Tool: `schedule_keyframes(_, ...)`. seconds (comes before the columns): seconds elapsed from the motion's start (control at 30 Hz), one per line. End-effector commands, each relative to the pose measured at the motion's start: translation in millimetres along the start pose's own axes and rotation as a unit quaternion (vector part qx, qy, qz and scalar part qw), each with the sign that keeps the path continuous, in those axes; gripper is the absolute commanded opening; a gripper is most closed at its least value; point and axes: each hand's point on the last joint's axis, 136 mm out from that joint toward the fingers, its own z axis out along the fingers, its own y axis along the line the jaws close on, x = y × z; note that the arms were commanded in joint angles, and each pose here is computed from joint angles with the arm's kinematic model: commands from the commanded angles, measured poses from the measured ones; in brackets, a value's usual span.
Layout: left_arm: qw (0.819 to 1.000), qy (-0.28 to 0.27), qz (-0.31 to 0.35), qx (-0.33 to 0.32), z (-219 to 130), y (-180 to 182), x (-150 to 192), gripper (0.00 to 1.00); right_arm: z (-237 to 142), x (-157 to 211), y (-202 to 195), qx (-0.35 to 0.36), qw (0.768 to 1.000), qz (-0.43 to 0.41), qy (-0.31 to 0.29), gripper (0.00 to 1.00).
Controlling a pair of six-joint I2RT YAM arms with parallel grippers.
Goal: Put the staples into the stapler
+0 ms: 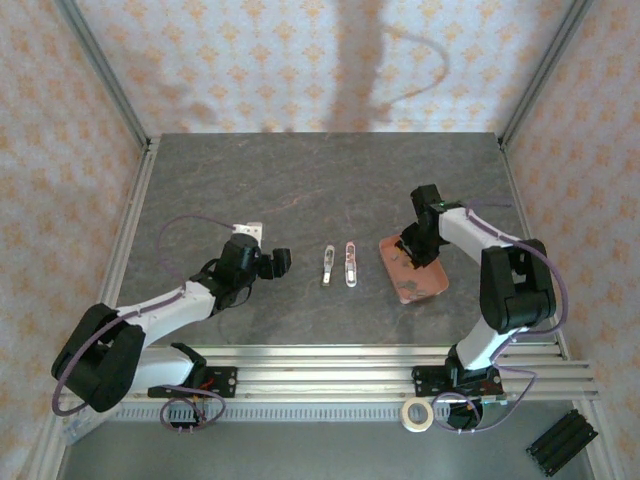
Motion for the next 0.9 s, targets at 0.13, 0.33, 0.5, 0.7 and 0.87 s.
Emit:
schedule_keyframes(0.13,1.000,-0.005,0.008,-0.009,6.6,2.1,-7.2,0.87,14.7,-1.5,-20.5,0.023,0.999,0.047,0.001,0.35)
schedule_keyframes(0.33,1.000,-0.003,0.004,-0.007,10.3,2.0,-5.1,0.87,14.3,-5.8,-24.5,0.027,0.999,0.048,-0.003,0.35)
schedule_keyframes(0.5,1.000,-0.002,0.002,-0.007,12.0,2.0,-4.2,0.87,14.4,-10.1,-24.3,0.028,0.998,0.047,-0.002,0.34)
schedule_keyframes(0.7,1.000,-0.001,0.004,-0.009,12.8,2.8,-3.4,0.87,20.7,-11.1,-25.5,0.038,0.998,0.045,0.005,0.34)
schedule_keyframes(0.87,1.000,-0.002,0.005,-0.011,13.5,3.7,-3.4,0.87,26.9,-11.8,-27.6,0.049,0.998,0.042,0.012,0.33)
